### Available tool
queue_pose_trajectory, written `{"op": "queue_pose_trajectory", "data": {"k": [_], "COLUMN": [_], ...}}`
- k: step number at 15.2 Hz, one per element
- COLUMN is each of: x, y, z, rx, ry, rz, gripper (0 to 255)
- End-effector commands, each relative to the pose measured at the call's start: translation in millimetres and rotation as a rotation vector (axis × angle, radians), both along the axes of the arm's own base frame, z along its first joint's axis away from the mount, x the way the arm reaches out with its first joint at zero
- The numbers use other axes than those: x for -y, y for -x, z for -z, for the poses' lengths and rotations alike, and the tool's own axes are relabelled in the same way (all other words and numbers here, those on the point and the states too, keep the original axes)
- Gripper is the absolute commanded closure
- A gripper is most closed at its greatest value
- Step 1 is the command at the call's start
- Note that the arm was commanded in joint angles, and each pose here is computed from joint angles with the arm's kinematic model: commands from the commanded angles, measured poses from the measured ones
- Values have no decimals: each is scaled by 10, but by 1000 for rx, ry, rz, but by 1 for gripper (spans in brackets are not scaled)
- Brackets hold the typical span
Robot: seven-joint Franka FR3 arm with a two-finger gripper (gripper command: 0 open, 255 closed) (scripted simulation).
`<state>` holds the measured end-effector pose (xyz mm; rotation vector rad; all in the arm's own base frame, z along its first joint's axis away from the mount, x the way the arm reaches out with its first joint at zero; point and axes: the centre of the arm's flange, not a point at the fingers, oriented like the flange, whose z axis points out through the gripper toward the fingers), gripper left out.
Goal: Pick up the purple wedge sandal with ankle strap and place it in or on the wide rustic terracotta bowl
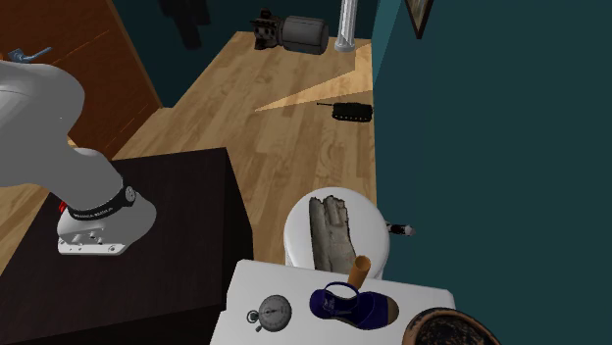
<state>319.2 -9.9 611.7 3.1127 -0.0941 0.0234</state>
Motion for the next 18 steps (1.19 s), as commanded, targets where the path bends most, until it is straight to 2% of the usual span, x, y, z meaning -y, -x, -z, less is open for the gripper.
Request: {"op": "queue_pose_trajectory", "data": {"k": [1, 18], "x": [0, 1407], "y": [0, -802], "z": [0, 1589], "rx": [0, -26], "ry": [0, -11], "rz": [0, 25], "gripper": [0, 0]}}
